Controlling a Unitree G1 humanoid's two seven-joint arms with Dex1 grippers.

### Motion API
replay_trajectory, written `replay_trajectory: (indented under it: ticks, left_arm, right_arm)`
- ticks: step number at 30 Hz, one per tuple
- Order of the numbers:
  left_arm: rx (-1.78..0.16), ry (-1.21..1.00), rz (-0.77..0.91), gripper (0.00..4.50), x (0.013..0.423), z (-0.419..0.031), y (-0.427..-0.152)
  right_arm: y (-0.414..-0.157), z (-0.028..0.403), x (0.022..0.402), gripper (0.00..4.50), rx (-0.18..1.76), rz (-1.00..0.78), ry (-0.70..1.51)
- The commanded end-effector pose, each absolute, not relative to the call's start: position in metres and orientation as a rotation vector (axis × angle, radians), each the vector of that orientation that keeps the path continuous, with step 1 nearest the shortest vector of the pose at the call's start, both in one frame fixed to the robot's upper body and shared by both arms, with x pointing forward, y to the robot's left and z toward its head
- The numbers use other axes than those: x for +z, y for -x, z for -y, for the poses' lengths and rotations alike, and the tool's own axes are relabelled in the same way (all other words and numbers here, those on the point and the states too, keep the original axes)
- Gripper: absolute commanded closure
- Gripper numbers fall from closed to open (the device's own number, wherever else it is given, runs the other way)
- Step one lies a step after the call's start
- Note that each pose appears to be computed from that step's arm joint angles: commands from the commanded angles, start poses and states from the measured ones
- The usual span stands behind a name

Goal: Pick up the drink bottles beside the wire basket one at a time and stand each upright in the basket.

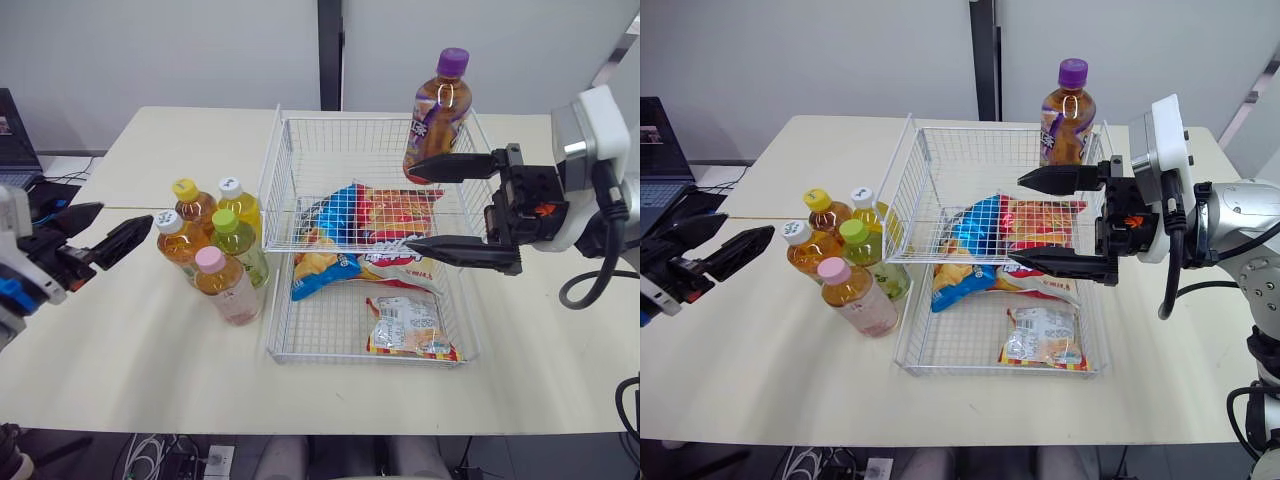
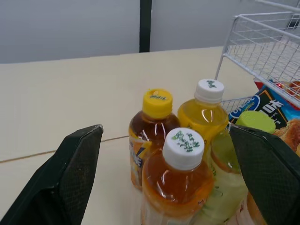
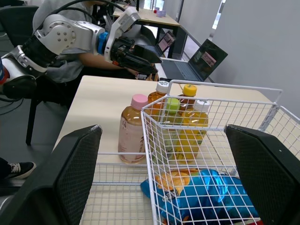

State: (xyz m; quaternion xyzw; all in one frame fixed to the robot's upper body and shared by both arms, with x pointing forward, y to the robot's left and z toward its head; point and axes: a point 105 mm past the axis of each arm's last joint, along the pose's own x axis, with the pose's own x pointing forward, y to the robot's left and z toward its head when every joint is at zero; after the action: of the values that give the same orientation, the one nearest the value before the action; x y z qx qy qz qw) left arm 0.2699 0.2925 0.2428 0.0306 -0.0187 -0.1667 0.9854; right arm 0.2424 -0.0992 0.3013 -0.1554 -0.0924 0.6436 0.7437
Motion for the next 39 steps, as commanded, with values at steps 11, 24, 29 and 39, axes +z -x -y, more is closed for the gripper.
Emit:
replay_trajectory:
  ticks: [11,24,29,39]
  left_arm:
    - [-0.32,-0.091,0.039,0.03,0.235,-0.283,-0.293]
    - [-0.366,-0.128,0.0,0.03,0.224,-0.275,-0.299]
    - [-0.359,-0.128,0.001,0.03,0.224,-0.277,-0.301]
    - [-0.399,-0.128,0.008,1.1,0.226,-0.27,-0.305]
  right_arm:
    - [-0.236,0.1,0.313,0.0,1.39,0.264,0.369]
    - [-0.235,0.103,0.314,0.0,1.37,0.264,0.358]
    - [-0.234,0.103,0.314,0.0,1.373,0.265,0.357]
    - [-0.235,0.102,0.315,0.0,1.369,0.269,0.354]
